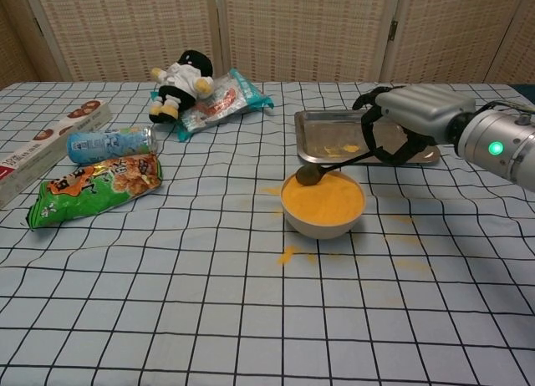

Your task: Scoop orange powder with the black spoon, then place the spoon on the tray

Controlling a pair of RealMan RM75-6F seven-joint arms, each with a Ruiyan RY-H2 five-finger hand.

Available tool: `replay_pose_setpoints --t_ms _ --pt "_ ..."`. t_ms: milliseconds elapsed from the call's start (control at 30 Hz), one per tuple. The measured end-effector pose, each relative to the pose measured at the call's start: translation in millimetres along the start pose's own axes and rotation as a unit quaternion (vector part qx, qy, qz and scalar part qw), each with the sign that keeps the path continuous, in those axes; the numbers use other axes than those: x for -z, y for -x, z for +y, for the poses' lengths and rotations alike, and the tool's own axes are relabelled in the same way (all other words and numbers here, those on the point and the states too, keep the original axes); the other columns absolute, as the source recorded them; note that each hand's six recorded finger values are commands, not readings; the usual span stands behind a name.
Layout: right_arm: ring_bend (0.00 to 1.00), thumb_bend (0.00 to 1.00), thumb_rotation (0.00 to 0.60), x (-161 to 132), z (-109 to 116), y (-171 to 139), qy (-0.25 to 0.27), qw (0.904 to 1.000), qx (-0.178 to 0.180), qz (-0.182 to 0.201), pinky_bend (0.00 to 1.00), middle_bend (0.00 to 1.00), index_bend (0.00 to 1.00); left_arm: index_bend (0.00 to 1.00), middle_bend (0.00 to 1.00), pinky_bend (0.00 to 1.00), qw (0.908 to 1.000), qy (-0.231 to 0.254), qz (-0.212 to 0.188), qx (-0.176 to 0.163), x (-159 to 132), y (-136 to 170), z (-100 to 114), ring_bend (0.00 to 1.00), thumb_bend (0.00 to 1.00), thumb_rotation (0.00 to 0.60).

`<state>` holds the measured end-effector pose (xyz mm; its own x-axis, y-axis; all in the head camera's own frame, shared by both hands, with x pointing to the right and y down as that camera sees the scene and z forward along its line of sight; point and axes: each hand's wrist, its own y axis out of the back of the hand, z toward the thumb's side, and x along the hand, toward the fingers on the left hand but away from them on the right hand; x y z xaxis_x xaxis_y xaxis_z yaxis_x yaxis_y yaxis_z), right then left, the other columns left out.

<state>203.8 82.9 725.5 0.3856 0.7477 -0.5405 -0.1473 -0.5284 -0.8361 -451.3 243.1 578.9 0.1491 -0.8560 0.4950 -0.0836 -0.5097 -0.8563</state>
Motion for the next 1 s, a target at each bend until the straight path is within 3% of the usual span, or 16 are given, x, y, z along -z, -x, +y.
replay_pose_setpoints --t_ms 467,767,1000 --pt "0.00 0.56 0.600 -12.8 -6.3 -30.9 -0.010 0.9983 -0.043 0.038 0.09 0.11 0.91 0.00 0.00 0.10 1.0000 -0.001 -0.003 -0.001 -2.7 0.6 0.1 0.00 0.40 0.600" --pt "0.00 0.56 0.600 -6.4 14.3 -27.5 0.007 0.9995 0.028 0.008 0.10 0.11 0.90 0.00 0.00 0.10 1.0000 -0.001 -0.005 -0.003 -3.1 2.2 0.7 0.00 0.40 0.600" --pt "0.00 0.56 0.600 1.5 8.7 -15.0 -0.005 0.9997 0.025 -0.004 0.12 0.12 0.89 0.00 0.00 0.10 1.0000 -0.001 -0.004 -0.002 -2.3 1.4 0.5 0.00 0.40 0.600"
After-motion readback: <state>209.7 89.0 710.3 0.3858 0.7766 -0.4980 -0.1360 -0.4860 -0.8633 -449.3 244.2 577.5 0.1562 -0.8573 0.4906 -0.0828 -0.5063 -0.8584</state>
